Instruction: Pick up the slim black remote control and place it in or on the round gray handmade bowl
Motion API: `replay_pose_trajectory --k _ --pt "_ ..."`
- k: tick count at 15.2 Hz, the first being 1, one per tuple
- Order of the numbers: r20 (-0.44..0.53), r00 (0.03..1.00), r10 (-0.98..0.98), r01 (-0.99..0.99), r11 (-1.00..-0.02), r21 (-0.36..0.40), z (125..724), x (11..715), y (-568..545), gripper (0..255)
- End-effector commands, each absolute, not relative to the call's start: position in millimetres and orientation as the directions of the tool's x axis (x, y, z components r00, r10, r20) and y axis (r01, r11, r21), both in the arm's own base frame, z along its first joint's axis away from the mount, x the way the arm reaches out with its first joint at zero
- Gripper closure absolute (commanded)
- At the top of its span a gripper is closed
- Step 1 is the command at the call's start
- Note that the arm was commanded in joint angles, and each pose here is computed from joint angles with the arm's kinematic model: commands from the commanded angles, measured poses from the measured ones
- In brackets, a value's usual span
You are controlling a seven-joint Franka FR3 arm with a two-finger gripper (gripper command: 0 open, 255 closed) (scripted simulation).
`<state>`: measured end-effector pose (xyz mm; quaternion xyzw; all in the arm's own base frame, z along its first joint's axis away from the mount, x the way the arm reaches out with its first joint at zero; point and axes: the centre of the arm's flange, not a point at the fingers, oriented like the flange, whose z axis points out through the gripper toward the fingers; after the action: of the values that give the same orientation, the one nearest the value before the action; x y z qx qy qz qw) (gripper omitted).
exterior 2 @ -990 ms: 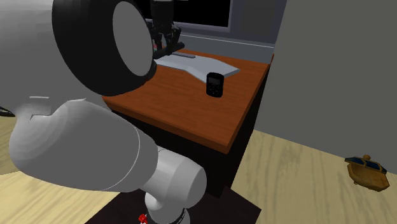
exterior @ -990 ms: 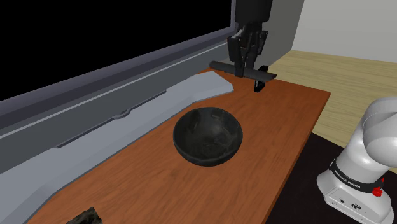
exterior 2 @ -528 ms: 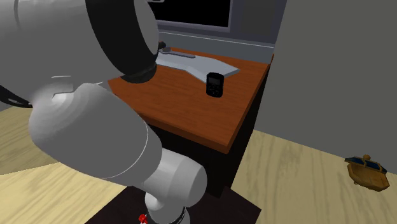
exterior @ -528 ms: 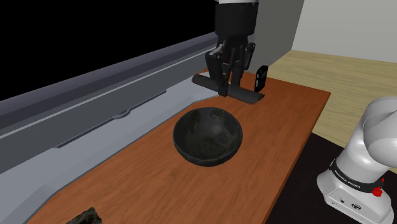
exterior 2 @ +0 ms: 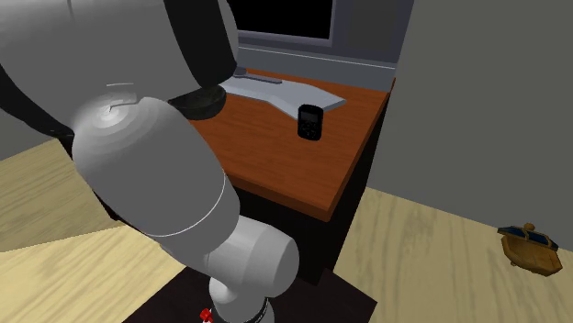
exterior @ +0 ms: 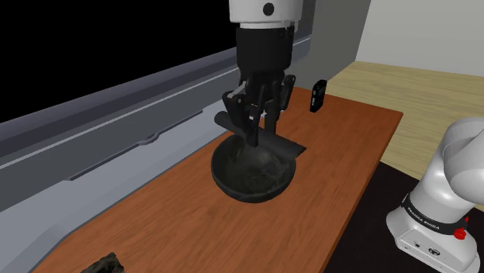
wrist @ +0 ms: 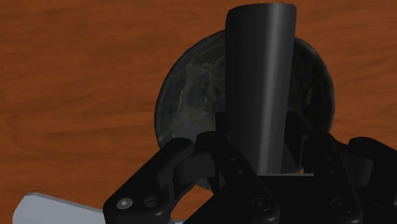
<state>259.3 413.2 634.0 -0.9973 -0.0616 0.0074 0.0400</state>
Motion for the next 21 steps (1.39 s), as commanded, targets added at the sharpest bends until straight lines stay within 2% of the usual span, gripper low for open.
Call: replay_pose_trajectory --k 1,7,15,16,21 --pt "-0.009 0.992 0.123 0.122 -0.989 -0.081 623.2 258.9 414.7 255" --pt "-0.009 0.992 0.123 0.122 -0.989 -0.081 589.4 258.9 414.7 255" --pt "-0.009 0.992 0.123 0.122 -0.989 -0.081 589.4 258.9 414.7 255" --pt "-0.009 0.992 0.123 0.122 -0.989 -0.081 589.5 258.9 414.7 0" --pt "-0.009 0.992 0.123 0.122 -0.989 -0.081 589.4 258.9 414.7 0"
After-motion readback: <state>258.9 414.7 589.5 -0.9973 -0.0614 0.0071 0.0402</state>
